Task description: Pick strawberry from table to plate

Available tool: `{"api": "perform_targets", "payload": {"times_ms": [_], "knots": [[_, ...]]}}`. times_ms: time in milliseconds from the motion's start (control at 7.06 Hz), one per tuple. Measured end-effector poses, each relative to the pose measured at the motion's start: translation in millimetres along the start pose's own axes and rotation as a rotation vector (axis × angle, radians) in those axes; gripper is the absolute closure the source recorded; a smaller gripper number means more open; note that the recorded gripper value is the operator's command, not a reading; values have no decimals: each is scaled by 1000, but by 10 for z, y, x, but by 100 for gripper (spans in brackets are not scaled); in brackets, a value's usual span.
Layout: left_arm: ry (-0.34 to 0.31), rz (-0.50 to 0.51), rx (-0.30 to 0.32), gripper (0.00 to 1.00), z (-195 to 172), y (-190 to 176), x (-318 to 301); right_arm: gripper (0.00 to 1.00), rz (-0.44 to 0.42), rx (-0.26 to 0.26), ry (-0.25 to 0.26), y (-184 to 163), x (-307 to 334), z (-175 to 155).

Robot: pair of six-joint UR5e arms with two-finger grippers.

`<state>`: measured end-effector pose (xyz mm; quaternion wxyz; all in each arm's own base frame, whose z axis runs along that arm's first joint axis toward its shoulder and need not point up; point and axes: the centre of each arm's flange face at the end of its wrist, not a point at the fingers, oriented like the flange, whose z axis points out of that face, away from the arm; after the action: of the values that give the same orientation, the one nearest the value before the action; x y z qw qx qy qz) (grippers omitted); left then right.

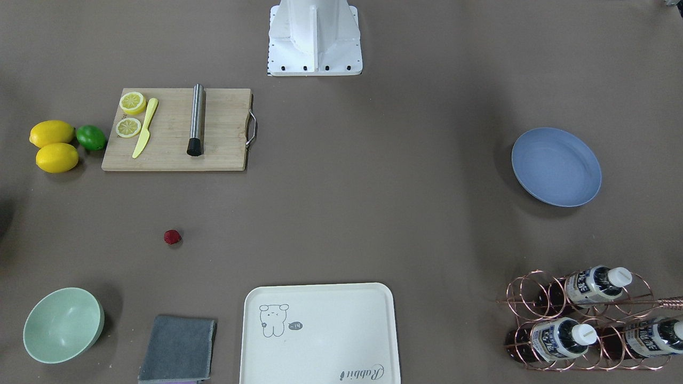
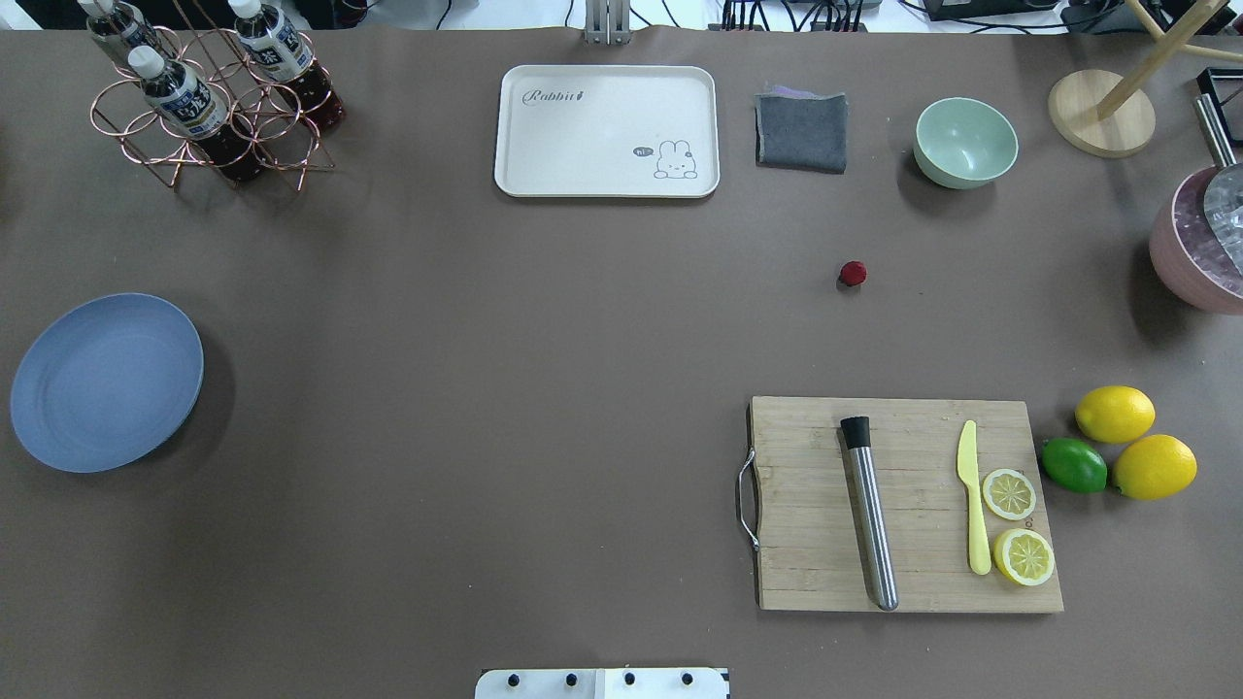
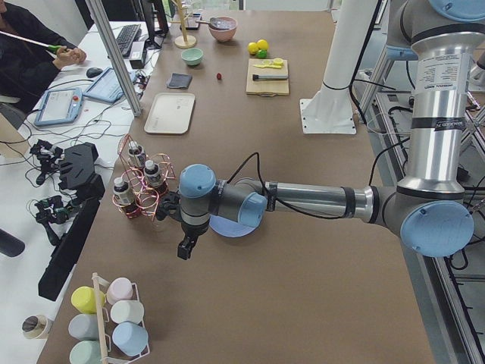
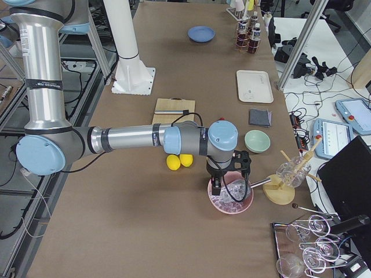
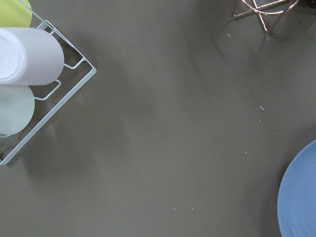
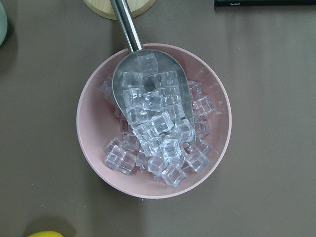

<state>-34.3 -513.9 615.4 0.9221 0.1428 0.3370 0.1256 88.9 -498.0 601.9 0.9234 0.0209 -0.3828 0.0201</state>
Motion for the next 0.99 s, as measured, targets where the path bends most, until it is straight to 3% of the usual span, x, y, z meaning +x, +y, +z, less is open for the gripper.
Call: {"api": "perform_targets", "payload": {"times_ms": [709, 992], "knots": [[0, 5, 0, 2, 10, -13, 8, 0, 6, -5, 0, 46, 29, 28], [-2, 40, 36, 2, -37, -36, 47, 0, 5, -3, 0, 48, 30, 21]]}}
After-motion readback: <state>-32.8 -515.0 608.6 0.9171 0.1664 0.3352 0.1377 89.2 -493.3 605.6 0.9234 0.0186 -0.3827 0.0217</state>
